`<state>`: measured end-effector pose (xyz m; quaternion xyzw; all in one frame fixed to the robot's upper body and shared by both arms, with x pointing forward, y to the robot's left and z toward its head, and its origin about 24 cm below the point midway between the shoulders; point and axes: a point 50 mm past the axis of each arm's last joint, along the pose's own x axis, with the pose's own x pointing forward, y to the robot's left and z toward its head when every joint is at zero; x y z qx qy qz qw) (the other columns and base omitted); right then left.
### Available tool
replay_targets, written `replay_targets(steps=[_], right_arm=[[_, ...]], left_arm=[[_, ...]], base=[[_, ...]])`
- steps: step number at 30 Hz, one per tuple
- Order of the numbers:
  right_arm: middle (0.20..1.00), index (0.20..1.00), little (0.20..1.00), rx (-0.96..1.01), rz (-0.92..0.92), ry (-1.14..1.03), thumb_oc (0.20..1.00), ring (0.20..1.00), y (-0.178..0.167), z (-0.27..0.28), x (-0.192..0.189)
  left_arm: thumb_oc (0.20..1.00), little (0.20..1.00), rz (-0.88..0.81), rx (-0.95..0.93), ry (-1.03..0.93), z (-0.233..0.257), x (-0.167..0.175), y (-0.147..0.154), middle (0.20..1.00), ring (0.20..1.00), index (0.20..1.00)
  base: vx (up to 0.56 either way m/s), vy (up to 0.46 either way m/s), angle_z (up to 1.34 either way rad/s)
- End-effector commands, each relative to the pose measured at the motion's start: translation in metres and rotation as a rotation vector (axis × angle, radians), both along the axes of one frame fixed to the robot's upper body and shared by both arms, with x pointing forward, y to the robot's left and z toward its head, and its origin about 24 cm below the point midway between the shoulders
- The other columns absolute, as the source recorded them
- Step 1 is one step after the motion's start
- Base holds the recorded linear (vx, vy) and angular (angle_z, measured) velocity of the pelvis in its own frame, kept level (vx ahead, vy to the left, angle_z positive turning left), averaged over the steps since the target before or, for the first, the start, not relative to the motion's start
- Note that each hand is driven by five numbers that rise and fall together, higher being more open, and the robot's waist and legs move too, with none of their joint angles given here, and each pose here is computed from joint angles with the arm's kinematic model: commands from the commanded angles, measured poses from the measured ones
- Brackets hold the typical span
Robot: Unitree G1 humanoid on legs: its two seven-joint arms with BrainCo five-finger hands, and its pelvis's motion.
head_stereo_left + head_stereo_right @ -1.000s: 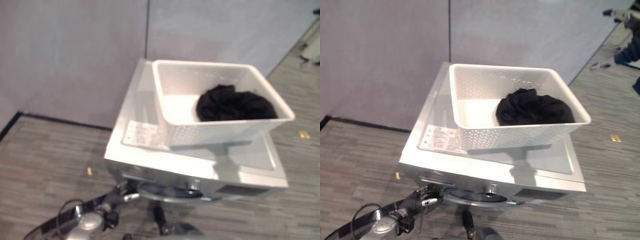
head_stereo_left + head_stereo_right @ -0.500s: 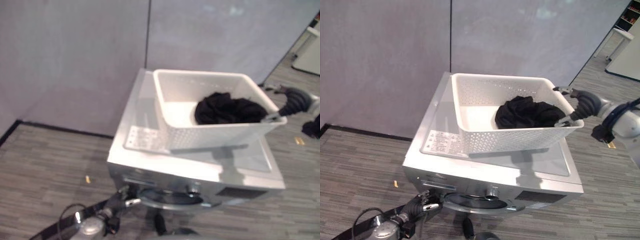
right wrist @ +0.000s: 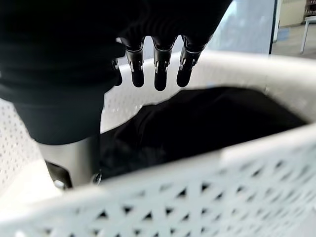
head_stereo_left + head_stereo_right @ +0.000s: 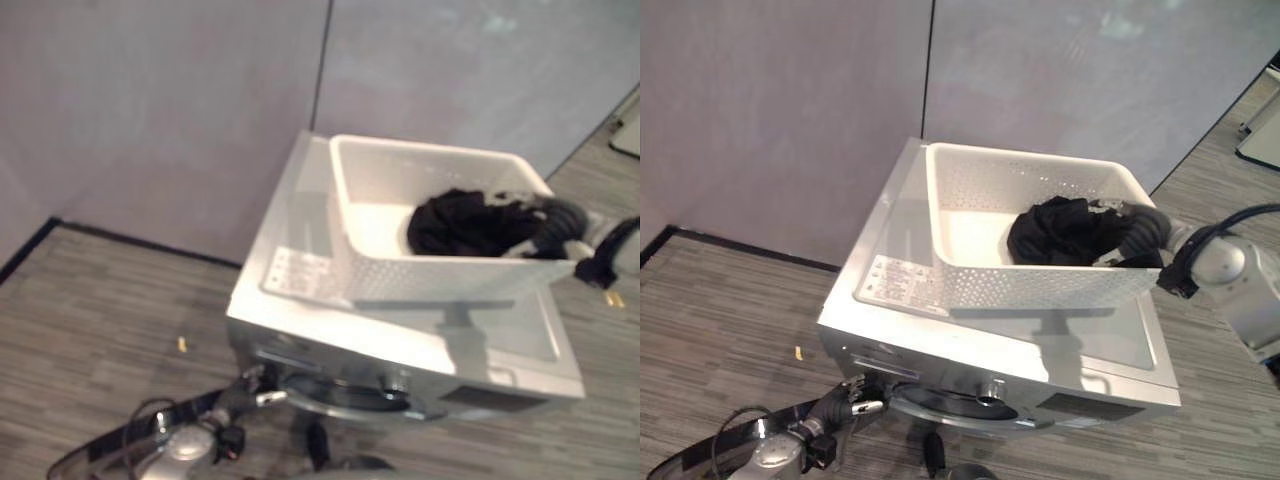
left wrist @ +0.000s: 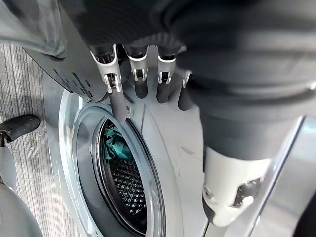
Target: Grab the laundry basket,head to the washer,open it,put in the laundry and shut it.
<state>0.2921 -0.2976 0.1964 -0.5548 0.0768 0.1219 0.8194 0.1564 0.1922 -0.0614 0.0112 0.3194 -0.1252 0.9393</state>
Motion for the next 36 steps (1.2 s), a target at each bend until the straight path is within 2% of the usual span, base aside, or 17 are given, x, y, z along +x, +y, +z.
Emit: replay_targets(steps=[1,12,23,24,25,26,32,36], right_arm=[[1.000,1.000,1.000,-0.023,-0.007,-0.127,1.000,1.000,0.002,0.037,0.012],[1.000,1.000,1.000,-0.071,0.027,0.050,1.000,1.000,0.005,0.002,0.006],[1.000,1.000,1.000,-0.247,0.044,0.235,1.000,1.000,0.004,-0.020,0.009],[0.542,0.542,0.542,-0.248,0.040,0.264,0.542,0.542,0.001,-0.025,0.007],[0.219,0.219,0.219,-0.242,0.039,0.273,0.219,0.219,0.001,-0.027,0.007],[0.200,0.200,0.200,-0.235,0.041,0.274,0.200,0.200,0.002,-0.028,0.008],[0.200,0.200,0.200,-0.230,0.040,0.249,0.200,0.200,0.004,-0.026,0.009],[0.200,0.200,0.200,-0.176,0.021,0.131,0.200,0.200,0.008,-0.015,0.017]], left_arm=[[1.000,1.000,-0.048,-0.025,-0.248,0.042,0.050,-0.012,1.000,1.000,1.000],[1.000,1.000,-0.021,-0.011,-0.263,0.045,0.052,-0.005,1.000,1.000,1.000],[1.000,1.000,-0.008,0.012,-0.296,0.052,0.060,-0.001,1.000,1.000,1.000],[1.000,1.000,-0.010,0.011,-0.298,0.052,0.062,-0.001,1.000,1.000,1.000],[1.000,1.000,-0.013,0.010,-0.299,0.052,0.062,-0.002,1.000,1.000,1.000],[1.000,1.000,-0.013,0.011,-0.301,0.053,0.063,-0.002,1.000,1.000,1.000],[1.000,1.000,-0.007,0.012,-0.302,0.054,0.063,0.000,1.000,1.000,1.000],[1.000,1.000,0.007,0.008,-0.294,0.052,0.062,0.000,1.000,1.000,1.000]], base=[[-0.01,-0.023,0.11],[0.01,-0.028,0.11],[-0.02,-0.031,0.19],[-0.01,-0.056,0.26],[0.00,-0.051,0.31],[0.00,-0.031,0.28],[0.01,-0.020,0.09],[0.01,-0.012,0.08]])
